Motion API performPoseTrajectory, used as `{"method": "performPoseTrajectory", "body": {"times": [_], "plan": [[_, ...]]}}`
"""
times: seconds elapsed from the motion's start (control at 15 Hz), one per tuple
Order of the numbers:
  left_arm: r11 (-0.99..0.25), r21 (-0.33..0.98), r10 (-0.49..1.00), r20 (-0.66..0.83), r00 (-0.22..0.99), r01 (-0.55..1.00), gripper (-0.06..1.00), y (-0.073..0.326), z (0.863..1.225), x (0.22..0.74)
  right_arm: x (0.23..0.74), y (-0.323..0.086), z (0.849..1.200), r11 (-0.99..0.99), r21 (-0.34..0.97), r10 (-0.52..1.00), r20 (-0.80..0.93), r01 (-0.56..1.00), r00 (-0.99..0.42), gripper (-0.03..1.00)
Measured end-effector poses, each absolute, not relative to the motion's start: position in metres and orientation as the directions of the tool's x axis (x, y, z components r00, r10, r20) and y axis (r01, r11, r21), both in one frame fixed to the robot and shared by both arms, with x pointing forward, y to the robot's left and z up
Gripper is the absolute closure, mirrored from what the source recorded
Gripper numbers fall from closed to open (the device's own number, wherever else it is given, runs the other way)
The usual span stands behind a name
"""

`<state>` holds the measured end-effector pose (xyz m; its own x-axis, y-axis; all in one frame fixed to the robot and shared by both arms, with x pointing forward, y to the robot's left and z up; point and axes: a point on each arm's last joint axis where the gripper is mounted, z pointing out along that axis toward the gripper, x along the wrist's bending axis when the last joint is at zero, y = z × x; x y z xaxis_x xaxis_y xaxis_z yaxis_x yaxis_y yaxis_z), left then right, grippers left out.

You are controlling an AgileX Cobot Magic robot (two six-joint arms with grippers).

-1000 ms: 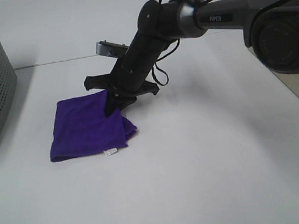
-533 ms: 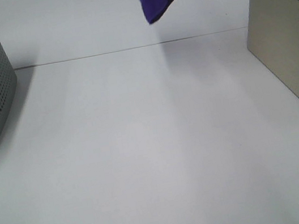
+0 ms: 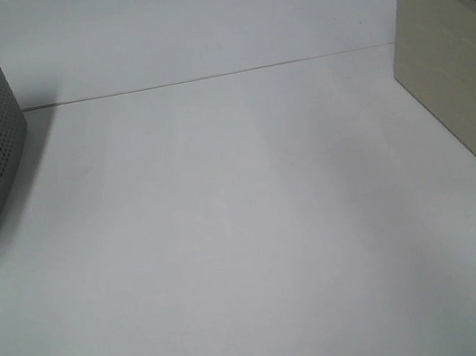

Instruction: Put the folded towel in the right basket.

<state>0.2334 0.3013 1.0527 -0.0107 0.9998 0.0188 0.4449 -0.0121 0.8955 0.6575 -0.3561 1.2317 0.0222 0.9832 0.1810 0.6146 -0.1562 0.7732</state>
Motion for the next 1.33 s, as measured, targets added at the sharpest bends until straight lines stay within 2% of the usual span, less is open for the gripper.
{"method": "performPoseTrajectory", "body": {"times": [0.13,0.2,0.27,0.4,0.47,0.6,0.67,0.73,1.07,1.33], "plan": [[-0.012,0.896,1.0,0.019,-0.011,0.445,-0.05,0.301,1.053,0.233,0.658,-0.378,1.204,-0.163,0.706,0.984,0.164,0.689,0.065,0.89],[-0.012,0.896,1.0,0.019,-0.011,0.445,-0.05,0.301,1.053,0.233,0.667,-0.385,1.163,-0.145,0.61,0.988,0.132,0.779,0.081,0.89],[-0.012,0.896,1.0,0.019,-0.011,0.445,-0.05,0.301,1.053,0.233,0.673,-0.389,1.14,-0.144,0.554,0.989,0.111,0.82,0.098,0.89],[-0.012,0.896,1.0,0.019,-0.011,0.445,-0.05,0.301,1.053,0.233,0.685,-0.395,1.101,-0.162,0.464,0.986,0.101,0.871,0.13,0.82],[-0.012,0.896,1.0,0.019,-0.011,0.445,-0.05,0.301,1.053,0.233,0.688,-0.395,1.092,-0.171,0.444,0.985,0.105,0.879,0.139,0.64],[-0.012,0.896,1.0,0.019,-0.011,0.445,-0.05,0.301,1.053,0.233,0.694,-0.397,1.073,-0.171,0.407,0.984,0.11,0.897,0.138,0.18],[-0.012,0.896,1.0,0.019,-0.011,0.445,-0.05,0.301,1.053,0.233,0.695,-0.397,1.072,-0.159,0.406,0.986,0.108,0.9,0.126,0.09],[-0.012,0.896,1.0,0.019,-0.011,0.445,-0.05,0.301,1.053,0.233,0.695,-0.397,1.072,-0.151,0.407,0.987,0.105,0.901,0.119,0.05],[-0.012,0.896,1.0,0.019,-0.011,0.445,-0.05,0.301,1.053,0.233,0.693,-0.395,1.079,-0.153,0.421,0.987,0.113,0.894,0.116,0.01],[-0.012,0.896,1.0,0.019,-0.011,0.445,-0.05,0.301,1.053,0.233,0.643,-0.366,1.177,-0.108,0.612,0.992,0.112,0.784,0.049,0.01]]}}
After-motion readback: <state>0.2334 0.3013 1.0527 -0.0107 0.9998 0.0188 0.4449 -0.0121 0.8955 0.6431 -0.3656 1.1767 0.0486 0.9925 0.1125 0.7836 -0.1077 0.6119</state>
